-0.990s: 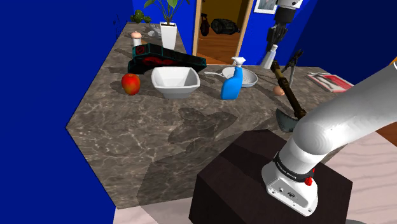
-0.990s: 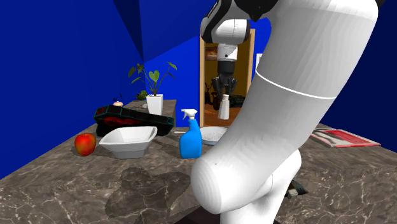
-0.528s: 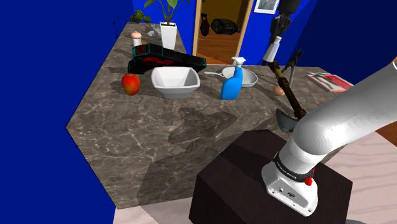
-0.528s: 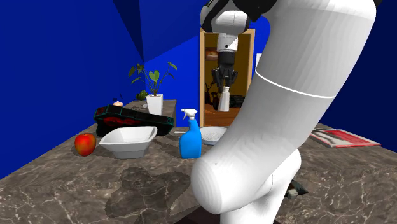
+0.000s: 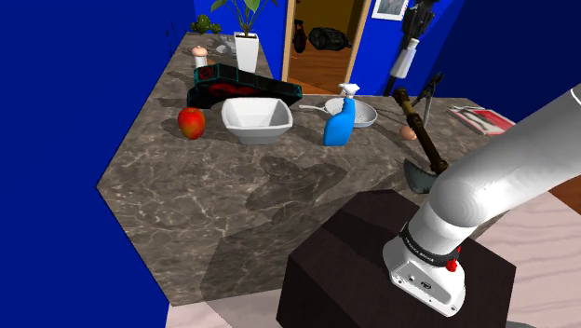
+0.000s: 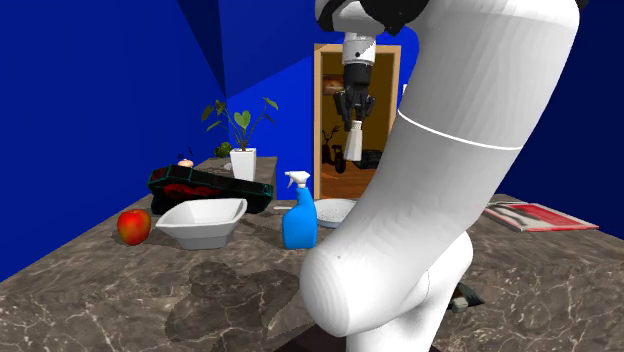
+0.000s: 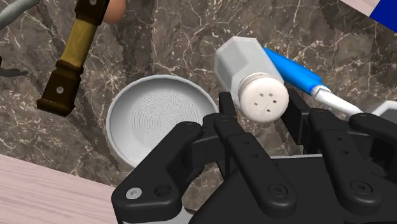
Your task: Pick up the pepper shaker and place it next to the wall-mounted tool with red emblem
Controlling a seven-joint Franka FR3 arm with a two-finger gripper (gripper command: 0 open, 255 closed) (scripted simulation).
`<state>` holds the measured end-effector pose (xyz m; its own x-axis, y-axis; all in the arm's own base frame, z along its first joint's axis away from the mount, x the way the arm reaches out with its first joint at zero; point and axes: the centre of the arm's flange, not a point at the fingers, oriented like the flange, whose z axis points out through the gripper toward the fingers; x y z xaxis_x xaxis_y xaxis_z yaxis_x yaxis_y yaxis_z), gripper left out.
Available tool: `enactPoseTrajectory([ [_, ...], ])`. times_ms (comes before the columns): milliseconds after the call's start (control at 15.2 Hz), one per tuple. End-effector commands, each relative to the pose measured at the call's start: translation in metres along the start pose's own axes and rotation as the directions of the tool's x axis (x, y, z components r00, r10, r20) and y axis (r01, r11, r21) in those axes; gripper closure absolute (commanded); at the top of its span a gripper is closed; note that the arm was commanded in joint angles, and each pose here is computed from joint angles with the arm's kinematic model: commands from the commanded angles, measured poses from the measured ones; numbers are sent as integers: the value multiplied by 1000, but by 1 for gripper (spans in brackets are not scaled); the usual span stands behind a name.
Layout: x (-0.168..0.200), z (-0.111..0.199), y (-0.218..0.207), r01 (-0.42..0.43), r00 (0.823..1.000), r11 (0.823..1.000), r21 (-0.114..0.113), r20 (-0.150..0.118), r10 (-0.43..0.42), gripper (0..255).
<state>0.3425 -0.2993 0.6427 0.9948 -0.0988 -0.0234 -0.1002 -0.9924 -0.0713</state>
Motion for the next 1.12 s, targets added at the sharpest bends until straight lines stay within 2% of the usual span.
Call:
enactPoseTrajectory([
  [0,1,-11,-1,0,1000,1000,0,0,0,255],
  [330,0,-34,-3,0,1000,1000,0,0,0,255],
  [1056,39,-25,-142,0,1000,1000,0,0,0,255],
])
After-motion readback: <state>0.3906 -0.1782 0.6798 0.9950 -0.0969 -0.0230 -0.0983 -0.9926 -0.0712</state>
